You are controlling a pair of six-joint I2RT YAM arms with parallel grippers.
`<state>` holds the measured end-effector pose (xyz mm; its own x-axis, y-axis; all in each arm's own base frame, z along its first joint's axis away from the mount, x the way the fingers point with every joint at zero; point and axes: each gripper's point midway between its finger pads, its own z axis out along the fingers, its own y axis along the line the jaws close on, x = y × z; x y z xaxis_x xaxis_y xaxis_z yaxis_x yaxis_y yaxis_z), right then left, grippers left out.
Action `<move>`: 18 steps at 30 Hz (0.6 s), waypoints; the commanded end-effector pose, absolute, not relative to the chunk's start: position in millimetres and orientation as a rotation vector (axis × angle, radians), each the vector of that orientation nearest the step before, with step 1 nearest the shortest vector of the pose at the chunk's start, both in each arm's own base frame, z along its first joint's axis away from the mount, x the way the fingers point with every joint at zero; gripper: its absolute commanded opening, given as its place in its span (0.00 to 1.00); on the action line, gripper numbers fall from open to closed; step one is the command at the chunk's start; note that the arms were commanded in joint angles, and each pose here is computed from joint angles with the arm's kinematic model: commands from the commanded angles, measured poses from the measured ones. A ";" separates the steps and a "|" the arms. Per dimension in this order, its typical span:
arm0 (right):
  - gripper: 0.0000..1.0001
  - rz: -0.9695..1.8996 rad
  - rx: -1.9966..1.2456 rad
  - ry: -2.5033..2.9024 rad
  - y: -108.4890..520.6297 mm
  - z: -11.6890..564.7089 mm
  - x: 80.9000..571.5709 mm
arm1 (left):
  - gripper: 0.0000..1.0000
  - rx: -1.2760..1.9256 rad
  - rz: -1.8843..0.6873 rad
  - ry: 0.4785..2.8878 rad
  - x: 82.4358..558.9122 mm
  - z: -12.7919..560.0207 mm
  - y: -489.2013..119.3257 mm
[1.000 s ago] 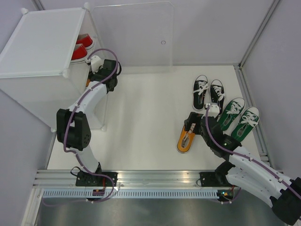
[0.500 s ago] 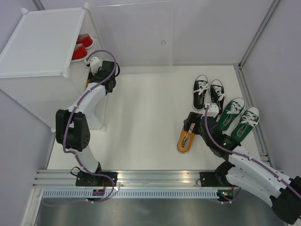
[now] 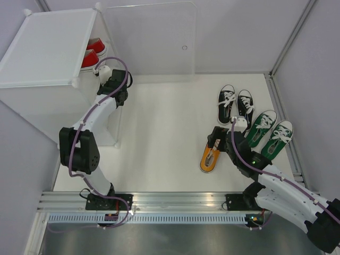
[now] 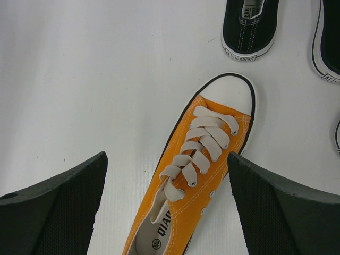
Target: Place and organize the shoes in the shoe cabinet
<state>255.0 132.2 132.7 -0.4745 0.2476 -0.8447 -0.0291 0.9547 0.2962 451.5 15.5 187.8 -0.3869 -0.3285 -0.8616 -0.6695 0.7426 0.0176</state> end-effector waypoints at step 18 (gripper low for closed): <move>0.97 0.254 0.278 1.995 102.3 182.2 244.3 | 0.95 0.391 -0.501 2.390 279.9 176.4 -313.9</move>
